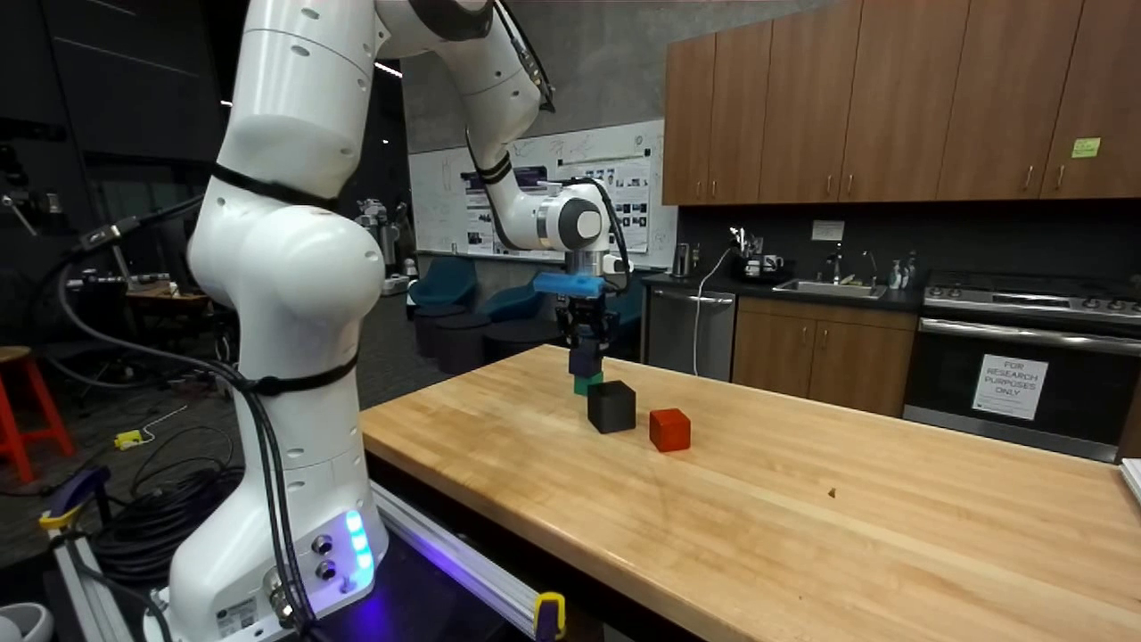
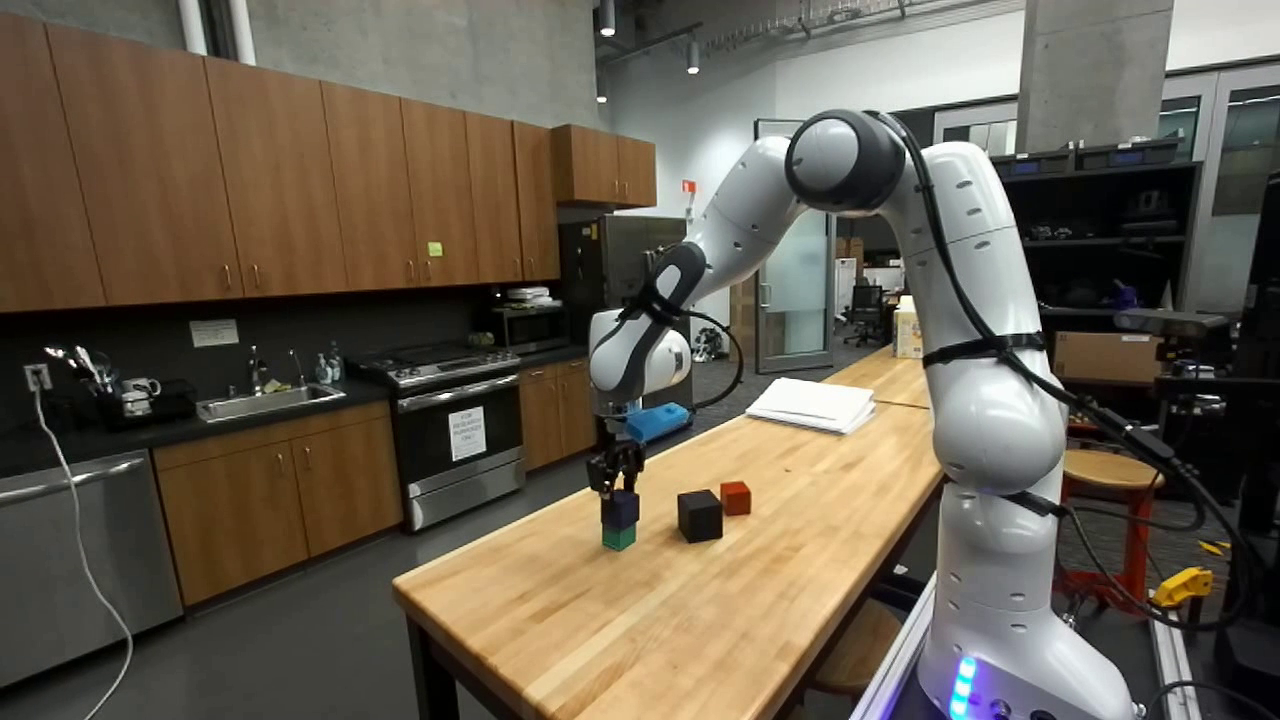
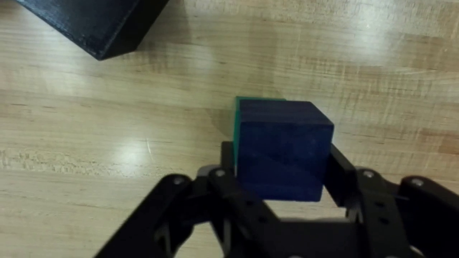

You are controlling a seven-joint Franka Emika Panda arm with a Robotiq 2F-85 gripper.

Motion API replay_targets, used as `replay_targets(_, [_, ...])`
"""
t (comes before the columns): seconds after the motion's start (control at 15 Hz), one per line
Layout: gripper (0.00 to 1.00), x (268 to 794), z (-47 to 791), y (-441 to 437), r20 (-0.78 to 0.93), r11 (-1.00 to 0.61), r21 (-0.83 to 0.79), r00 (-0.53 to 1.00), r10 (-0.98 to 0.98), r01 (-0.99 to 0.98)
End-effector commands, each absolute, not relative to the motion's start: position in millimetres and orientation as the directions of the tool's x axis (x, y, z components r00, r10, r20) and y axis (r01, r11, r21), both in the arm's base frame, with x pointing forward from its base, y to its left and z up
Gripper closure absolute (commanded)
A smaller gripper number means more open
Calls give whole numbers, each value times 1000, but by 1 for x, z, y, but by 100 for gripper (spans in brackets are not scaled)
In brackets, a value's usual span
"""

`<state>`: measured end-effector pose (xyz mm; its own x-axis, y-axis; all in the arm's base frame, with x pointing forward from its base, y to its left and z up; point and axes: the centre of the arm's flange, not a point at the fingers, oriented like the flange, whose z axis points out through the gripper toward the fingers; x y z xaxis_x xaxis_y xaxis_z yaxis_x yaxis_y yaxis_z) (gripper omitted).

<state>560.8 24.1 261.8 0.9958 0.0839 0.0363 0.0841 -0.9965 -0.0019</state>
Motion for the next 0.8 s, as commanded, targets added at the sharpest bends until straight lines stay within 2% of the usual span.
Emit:
replay_targets(0.0, [69, 566, 272, 20, 30, -995, -28, 995, 90, 91])
replay_targets(0.73, [69, 553, 313, -22, 91, -1000, 3, 996, -26, -27])
